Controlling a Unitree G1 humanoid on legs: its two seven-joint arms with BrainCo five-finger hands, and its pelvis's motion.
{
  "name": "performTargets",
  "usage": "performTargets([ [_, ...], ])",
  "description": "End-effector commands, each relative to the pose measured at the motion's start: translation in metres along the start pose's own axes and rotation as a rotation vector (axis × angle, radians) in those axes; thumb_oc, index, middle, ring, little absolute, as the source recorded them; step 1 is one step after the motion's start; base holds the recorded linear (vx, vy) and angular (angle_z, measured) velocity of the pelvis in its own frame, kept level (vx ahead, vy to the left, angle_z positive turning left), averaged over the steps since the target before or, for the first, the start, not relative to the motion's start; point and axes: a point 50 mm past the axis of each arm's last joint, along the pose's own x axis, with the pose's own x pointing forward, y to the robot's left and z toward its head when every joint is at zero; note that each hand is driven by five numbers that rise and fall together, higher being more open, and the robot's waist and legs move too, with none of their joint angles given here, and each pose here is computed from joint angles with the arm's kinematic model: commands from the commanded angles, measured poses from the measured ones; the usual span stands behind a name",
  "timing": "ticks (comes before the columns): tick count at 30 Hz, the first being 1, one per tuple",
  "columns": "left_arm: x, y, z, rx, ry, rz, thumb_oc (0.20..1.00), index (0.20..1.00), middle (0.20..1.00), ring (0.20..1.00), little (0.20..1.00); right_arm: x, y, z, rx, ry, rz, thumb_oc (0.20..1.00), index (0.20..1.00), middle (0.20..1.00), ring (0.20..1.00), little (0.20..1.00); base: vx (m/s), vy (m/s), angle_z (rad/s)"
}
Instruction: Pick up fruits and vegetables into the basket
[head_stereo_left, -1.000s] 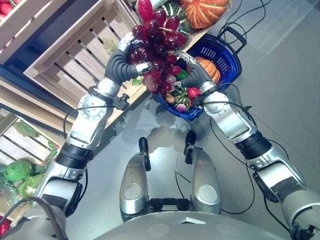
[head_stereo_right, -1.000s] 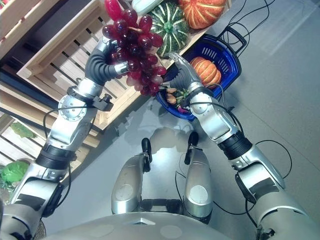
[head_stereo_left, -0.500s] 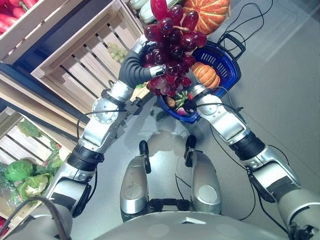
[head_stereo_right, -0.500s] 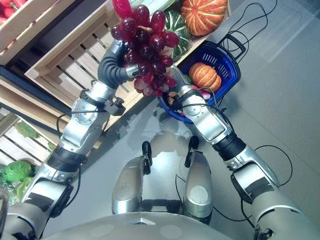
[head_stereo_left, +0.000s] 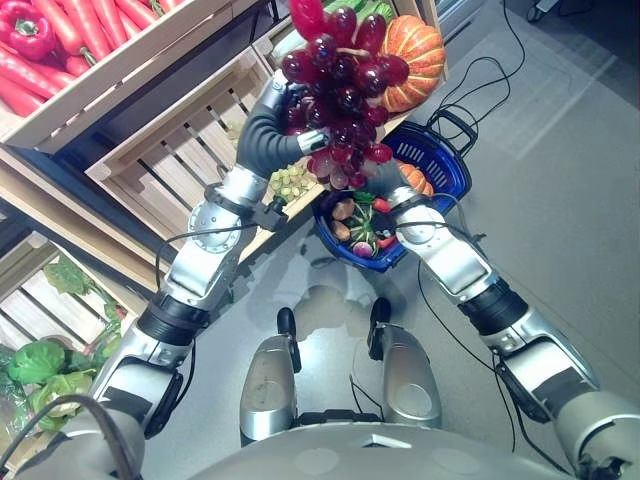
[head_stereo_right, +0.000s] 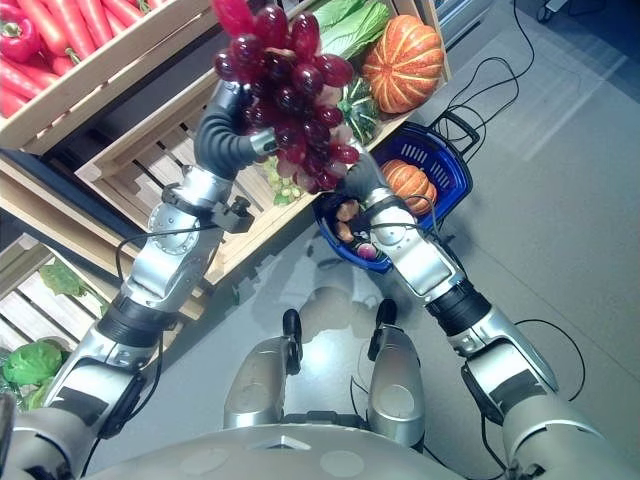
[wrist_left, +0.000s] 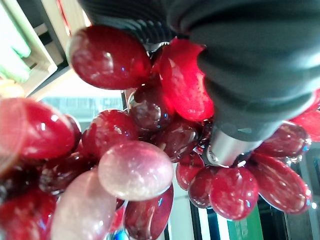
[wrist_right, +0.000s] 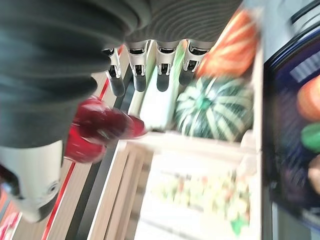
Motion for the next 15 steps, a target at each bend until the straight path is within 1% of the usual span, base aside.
performTargets([
  [1,-0.005,0.004,0.038,0.019,-0.223,0.074,0.200,0.200,0.200,0.200,0.200,-0.013,-0.012,0.033,0.172,-0.203,-0.053,1.000,1.000,1.000,1.000,1.000,0.02,0.030,-0.08],
  [3,-0.008,0.010,0.039,0.028,-0.230,0.126,0.200,0.200,0.200,0.200,0.200,-0.021,-0.015,0.037,0.261,-0.241,-0.034,1.000,1.000,1.000,1.000,1.000,0.03,0.030,-0.05],
  [7,-0.013,0.015,0.038,0.042,-0.230,0.185,0.200,0.200,0.200,0.200,0.200,-0.035,-0.015,0.048,0.335,-0.327,0.019,1.000,1.000,1.000,1.000,1.000,0.01,0.013,-0.02],
  [12,-0.017,0.014,0.039,0.045,-0.228,0.211,0.200,0.200,0.200,0.200,0.200,-0.048,-0.008,0.060,0.389,-0.402,0.110,1.000,1.000,1.000,1.000,1.000,0.00,0.000,0.00],
  [15,-0.016,0.011,0.038,0.039,-0.216,0.212,0.200,0.200,0.200,0.200,0.200,-0.052,0.000,0.071,0.428,-0.459,0.203,1.000,1.000,1.000,1.000,1.000,0.00,0.000,0.00],
])
